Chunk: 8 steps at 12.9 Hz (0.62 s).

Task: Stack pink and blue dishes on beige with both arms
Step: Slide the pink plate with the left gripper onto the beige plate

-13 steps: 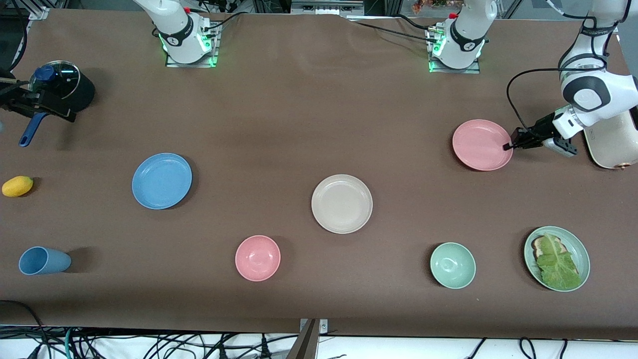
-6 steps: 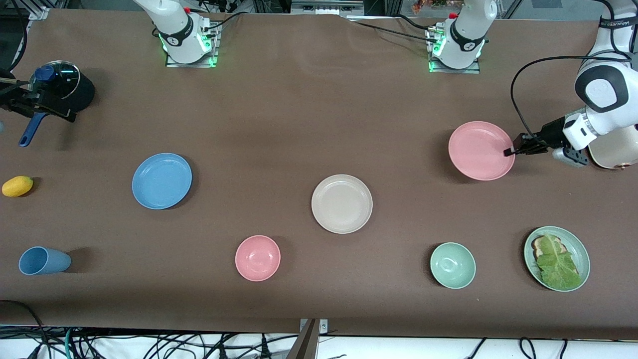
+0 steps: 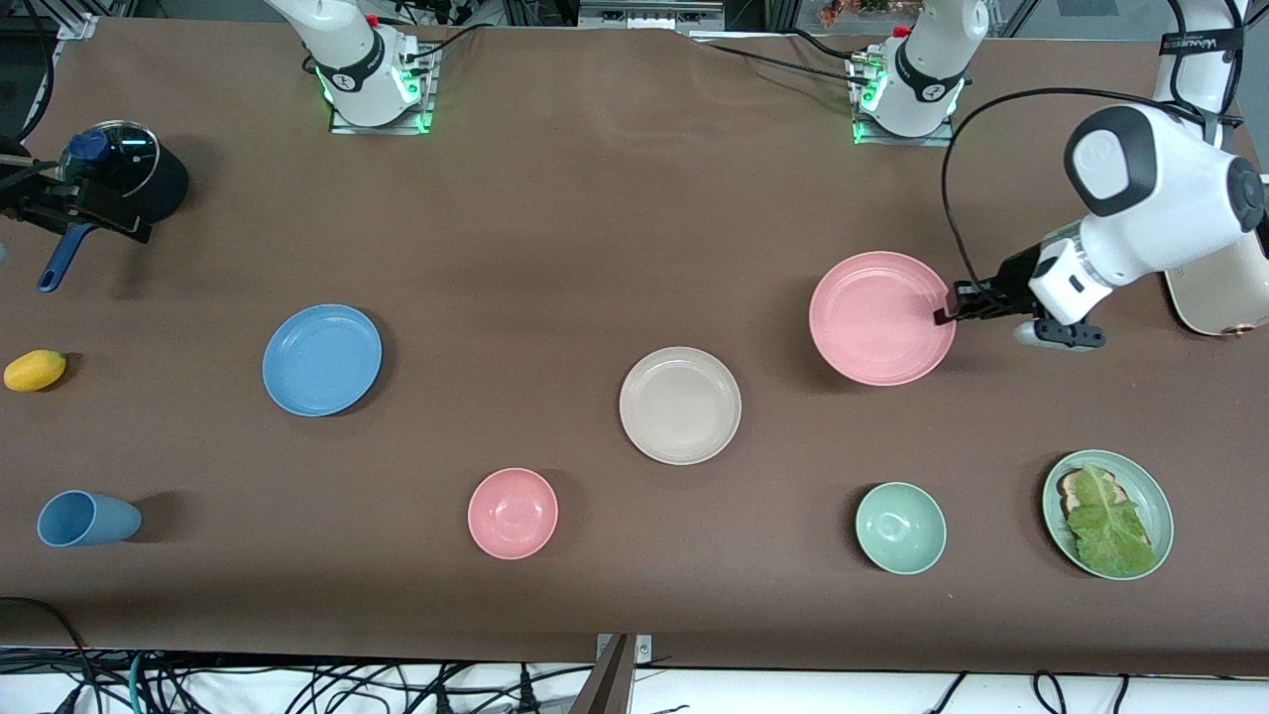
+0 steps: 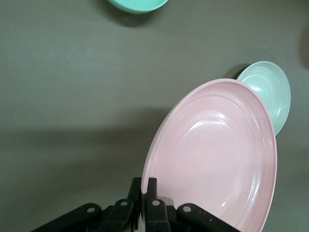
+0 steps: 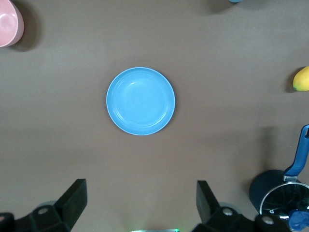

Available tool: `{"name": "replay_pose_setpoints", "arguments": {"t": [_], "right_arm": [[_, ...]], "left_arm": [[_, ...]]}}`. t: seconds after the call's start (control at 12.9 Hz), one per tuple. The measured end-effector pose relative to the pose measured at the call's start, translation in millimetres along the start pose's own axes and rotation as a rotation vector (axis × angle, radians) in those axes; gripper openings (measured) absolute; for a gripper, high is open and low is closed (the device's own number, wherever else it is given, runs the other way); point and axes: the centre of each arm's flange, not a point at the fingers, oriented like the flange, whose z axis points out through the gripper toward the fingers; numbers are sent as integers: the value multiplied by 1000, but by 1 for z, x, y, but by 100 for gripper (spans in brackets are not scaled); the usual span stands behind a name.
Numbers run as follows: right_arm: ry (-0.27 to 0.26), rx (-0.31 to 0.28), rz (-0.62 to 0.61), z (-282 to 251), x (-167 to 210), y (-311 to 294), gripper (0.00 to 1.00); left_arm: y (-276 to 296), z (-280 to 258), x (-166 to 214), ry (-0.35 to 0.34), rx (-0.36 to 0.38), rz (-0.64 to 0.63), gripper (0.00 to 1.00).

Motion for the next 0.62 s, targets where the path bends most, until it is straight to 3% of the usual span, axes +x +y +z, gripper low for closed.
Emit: {"name": "replay_pose_setpoints", "arguments": {"t": [0.31,0.62], "right_arm": [[-12,0,5,1,-1,3,100],[-15,0,5,1,-2,3,100]], "left_arm": [[54,2,12,7,13,-39,7],[112,52,27,-25,5,-97,7]]}}
